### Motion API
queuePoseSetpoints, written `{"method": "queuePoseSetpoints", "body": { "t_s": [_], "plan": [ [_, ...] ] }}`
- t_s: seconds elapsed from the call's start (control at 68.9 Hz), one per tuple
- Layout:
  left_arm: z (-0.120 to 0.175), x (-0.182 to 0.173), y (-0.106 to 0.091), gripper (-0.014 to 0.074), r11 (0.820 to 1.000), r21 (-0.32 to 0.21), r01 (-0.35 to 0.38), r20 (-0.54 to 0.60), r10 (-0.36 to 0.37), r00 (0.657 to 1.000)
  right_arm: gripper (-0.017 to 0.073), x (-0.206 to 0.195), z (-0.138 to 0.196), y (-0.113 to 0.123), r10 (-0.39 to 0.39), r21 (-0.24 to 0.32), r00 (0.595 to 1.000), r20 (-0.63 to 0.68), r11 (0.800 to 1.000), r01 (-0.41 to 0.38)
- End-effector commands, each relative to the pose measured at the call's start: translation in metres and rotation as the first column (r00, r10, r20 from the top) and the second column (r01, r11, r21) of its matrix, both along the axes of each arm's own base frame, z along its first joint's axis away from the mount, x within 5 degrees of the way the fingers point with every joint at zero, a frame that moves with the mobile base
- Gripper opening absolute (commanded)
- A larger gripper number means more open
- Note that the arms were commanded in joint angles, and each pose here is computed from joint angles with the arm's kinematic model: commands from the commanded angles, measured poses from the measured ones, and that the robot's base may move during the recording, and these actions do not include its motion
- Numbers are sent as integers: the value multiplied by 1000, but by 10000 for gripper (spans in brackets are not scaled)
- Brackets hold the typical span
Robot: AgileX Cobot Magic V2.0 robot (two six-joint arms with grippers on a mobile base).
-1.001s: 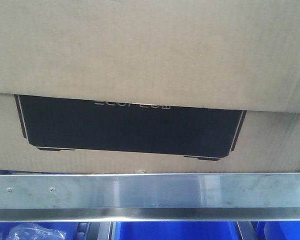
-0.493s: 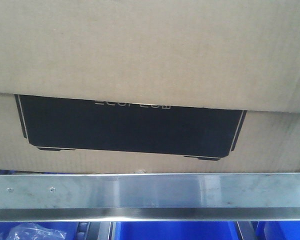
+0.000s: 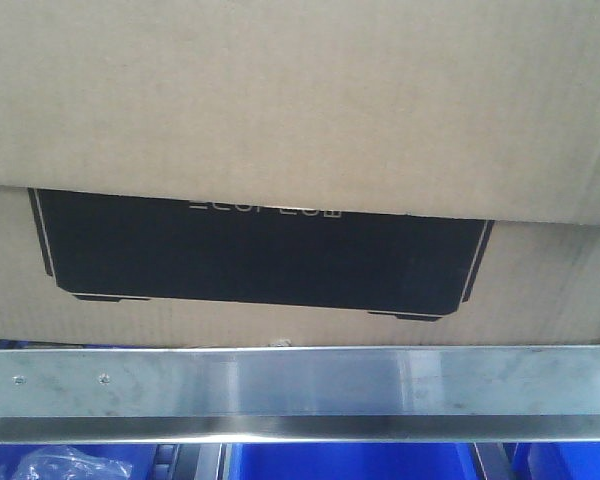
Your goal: Grab box from left shelf to table start
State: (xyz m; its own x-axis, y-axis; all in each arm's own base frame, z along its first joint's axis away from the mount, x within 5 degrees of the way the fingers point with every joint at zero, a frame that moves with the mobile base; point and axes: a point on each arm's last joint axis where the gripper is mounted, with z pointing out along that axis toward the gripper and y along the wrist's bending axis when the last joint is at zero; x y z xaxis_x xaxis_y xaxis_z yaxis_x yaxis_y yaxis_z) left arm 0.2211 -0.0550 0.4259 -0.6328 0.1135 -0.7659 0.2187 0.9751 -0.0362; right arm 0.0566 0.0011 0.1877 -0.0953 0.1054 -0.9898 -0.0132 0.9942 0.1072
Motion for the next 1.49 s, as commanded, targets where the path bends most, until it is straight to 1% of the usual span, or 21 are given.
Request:
{"method": "queuePoseSetpoints", "body": {
  "t_s": [0.0, 0.16, 0.247, 0.406, 0.566, 0.711, 0.856, 0.986, 1.045, 1.103, 1.146, 1.219, 1.277, 1.306, 1.349, 1.48],
  "plan": [
    [22, 6, -2, 401, 1000, -12, 5, 91, -4, 996, 58, 0, 9, 0, 4, -24, 994, 106, 1000, -1],
    [20, 28, -8, 401, 1000, 18, 5, -27, -5, 1000, 58, 0, 9, 0, 4, -24, 994, 106, 1000, -1],
    [15, 39, -11, 401, 999, 34, 7, -96, -4, 995, 58, 0, 9, 0, 4, -24, 994, 106, 1000, -1],
    [13, 54, -14, 401, 999, 53, 9, -175, 0, 985, 58, 0, 10, 0, 4, -24, 994, 107, 1000, -1],
    [13, 63, -17, 401, 998, 62, 11, -214, 2, 977, 58, 0, 10, 0, 4, -23, 994, 110, 1000, -1],
    [8, 68, -18, 401, 998, 66, 12, -227, 3, 974, 58, -1, 14, 0, 6, -19, 987, 160, 1000, -3],
    [3, 72, -19, 401, 997, 71, 14, -248, 4, 969, 58, -3, 29, 0, 3, 26, 973, 230, 1000, -9],
    [-1, 75, -19, 401, 997, 81, 14, -269, 9, 963, 66, -7, 48, 0, 1, 32, 968, 252, 999, -10],
    [-3, 77, -19, 401, 996, 91, 13, -281, 13, 960, 117, -11, 61, 0, 1, 33, 964, 265, 999, -10],
    [-5, 78, -19, 401, 995, 95, 13, -287, 15, 958, 204, -14, 71, 0, 1, 33, 961, 277, 999, -10],
    [-6, 78, -19, 401, 995, 97, 13, -290, 16, 957, 292, -16, 78, 0, 1, 33, 957, 289, 999, -11],
    [-6, 79, -19, 401, 995, 99, 12, -291, 17, 957, 494, -19, 90, 0, 0, 33, 952, 305, 999, -11],
    [-6, 78, -19, 401, 995, 100, 12, -293, 18, 956, 578, -20, 99, 0, 0, 34, 951, 309, 999, -11],
    [-6, 78, -19, 401, 995, 101, 13, -297, 18, 955, 608, -20, 103, 0, 0, 34, 951, 309, 999, -11],
    [-7, 77, -18, 401, 994, 105, 13, -305, 20, 952, 619, -20, 110, 0, 0, 34, 951, 309, 999, -11],
    [-7, 77, -18, 401, 994, 107, 13, -312, 21, 950, 612, -16, 138, 0, 0, 34, 953, 302, 999, -11]
  ]
}}
